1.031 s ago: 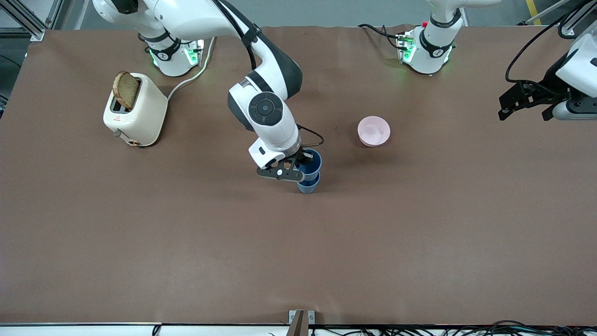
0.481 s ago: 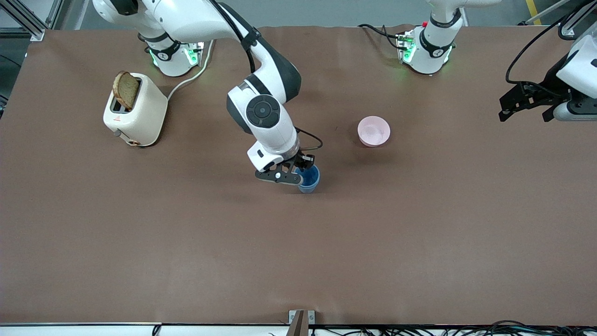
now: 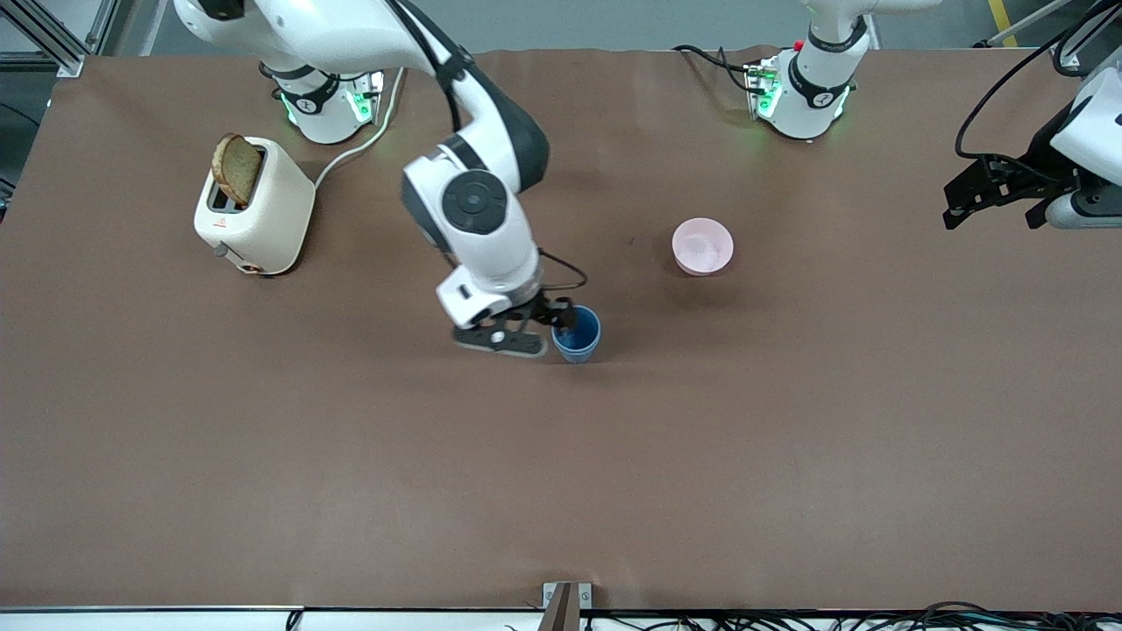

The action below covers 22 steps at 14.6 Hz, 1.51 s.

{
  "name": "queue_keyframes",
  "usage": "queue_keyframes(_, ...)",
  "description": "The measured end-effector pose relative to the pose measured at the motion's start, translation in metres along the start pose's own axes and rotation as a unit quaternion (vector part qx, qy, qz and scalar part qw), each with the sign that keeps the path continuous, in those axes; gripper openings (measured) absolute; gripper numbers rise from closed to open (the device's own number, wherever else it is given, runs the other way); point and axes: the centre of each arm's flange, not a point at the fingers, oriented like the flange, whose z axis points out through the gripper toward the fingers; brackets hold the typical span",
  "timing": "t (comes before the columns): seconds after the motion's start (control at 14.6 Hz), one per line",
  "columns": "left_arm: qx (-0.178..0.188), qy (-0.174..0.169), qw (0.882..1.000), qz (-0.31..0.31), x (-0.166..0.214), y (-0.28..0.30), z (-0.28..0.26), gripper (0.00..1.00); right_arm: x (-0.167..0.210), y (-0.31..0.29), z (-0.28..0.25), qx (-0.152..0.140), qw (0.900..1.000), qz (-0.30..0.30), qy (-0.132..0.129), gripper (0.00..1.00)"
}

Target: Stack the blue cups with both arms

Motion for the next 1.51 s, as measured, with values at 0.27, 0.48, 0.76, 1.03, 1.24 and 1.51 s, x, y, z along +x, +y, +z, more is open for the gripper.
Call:
queue_keyframes(0.27,0.000,0.000,1.000,-0.001,0.000,-0.002,0.000,1.00,0.065,0.150,-0.136,-0.058,0.997,0.048,-0.015,1.00)
queue_keyframes(0.48,0.000,0.000,1.000,-0.001,0.000,-0.004,0.000,1.00,0.081,0.257,-0.209,-0.059,0.996,0.051,-0.036,1.00)
queue_keyframes(0.76,0.000,0.003,1.000,-0.002,0.001,-0.005,-0.003,1.00,0.097,0.377,-0.245,-0.054,0.997,0.027,-0.055,1.00)
queue_keyframes(1.03,0.000,0.010,1.000,-0.002,0.002,-0.005,-0.008,1.00,0.095,0.418,-0.241,-0.042,0.997,0.014,-0.064,1.00)
queue_keyframes(1.24,0.000,0.010,1.000,-0.002,0.002,-0.005,-0.009,1.00,0.082,0.399,-0.247,-0.038,0.998,-0.008,-0.050,1.00)
queue_keyframes(1.51,0.000,0.010,1.000,-0.002,0.002,-0.005,-0.009,1.00,0.078,0.401,-0.250,-0.038,0.998,-0.027,-0.051,1.00)
